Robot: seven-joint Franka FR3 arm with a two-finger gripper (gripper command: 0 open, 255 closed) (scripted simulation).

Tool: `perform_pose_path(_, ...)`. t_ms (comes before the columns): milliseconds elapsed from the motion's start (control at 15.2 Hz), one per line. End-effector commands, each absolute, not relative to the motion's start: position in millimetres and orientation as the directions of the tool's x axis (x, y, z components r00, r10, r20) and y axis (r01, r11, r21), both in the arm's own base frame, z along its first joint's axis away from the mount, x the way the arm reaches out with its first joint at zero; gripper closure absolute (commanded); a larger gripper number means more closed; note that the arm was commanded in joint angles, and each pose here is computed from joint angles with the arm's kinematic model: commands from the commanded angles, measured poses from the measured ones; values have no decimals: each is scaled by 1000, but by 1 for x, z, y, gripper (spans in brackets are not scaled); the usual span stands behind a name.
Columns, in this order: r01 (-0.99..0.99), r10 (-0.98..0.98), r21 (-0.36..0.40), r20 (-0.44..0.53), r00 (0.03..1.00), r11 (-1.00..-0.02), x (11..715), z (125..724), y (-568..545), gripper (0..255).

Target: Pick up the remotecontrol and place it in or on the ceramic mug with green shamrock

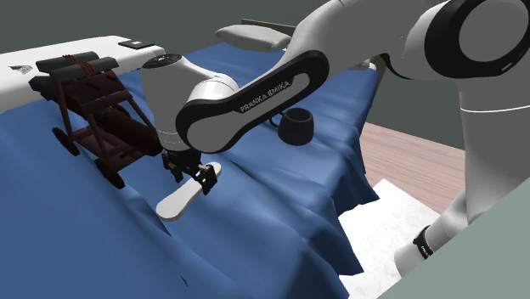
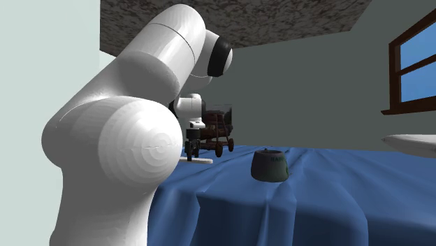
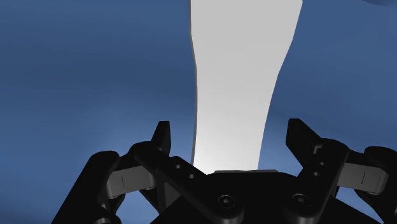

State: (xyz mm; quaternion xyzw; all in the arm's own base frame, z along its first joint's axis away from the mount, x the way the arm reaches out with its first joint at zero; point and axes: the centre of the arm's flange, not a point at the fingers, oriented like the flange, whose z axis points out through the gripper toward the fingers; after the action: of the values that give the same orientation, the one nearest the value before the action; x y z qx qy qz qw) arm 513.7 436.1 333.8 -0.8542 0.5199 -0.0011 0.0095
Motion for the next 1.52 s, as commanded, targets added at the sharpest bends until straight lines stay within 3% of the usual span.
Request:
perform_pose_path(0, -888, -888, -17, -8, 459, -459, 514, 334, 436, 0)
perform_pose_path(66, -888, -888, -17, -8, 459, -459, 514, 334, 436, 0)
perform_pose_path(132, -888, -888, -17, -8, 459, -459, 514, 334, 436, 255)
perform_pose_path(726, -888, -888, -17, -8, 459, -459, 514, 334, 436, 255)
perform_pose_path(1452, -888, -888, -17, -8, 459, -459, 514, 392, 436, 255)
